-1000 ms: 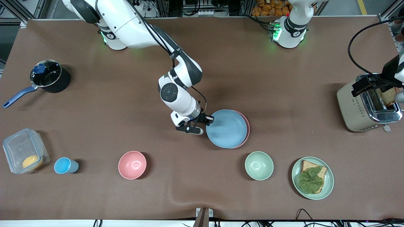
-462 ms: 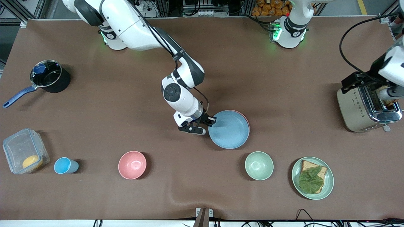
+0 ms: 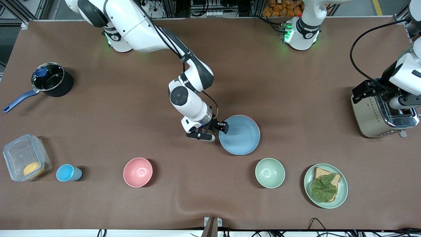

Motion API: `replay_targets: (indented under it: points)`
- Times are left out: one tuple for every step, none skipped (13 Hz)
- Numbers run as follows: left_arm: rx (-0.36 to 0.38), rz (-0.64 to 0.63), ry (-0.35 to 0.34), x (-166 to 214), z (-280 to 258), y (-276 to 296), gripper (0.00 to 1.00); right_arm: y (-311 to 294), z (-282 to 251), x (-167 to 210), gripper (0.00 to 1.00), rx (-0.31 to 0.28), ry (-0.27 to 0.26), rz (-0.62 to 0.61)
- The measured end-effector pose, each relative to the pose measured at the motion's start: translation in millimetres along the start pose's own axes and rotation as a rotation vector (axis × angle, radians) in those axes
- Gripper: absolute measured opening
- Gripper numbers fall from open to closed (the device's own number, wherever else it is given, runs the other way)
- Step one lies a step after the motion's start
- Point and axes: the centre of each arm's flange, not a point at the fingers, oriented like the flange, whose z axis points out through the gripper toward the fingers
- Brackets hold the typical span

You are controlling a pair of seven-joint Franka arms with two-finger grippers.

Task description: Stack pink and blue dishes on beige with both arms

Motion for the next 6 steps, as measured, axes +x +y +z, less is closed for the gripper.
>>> replay_targets:
  points:
    - [0.000, 0.001, -0.003, -0.2, 1.2, 0.2, 1.00, 4.9, -13.1, 12.6, 0.88, -0.020, -0.014, 0.001]
    - [0.001, 0.001, -0.004, -0.3, 1.8, -0.5, 1.00, 14.3, -31.3, 30.6, 0.99, -0.042, -0.032, -0.018]
    - [0.001, -0.003, -0.005, -0.6, 2.0, -3.1, 1.00, 29.2, -54.8, 53.8, 1.00, -0.061, -0.052, -0.056]
    - [0.001, -0.008, -0.006, -1.9, 1.7, -7.2, 1.00, 49.0, -79.3, 78.1, 1.00, -0.077, -0.073, -0.093]
    - [0.002, -0.011, -0.005, -3.8, 0.4, -11.4, 1.00, 73.9, -104.5, 102.8, 1.00, -0.094, -0.100, -0.127]
    - [0.001, -0.012, -0.004, -5.9, -1.5, -13.9, 1.00, 100.6, -128.3, 124.3, 1.00, -0.121, -0.125, -0.157]
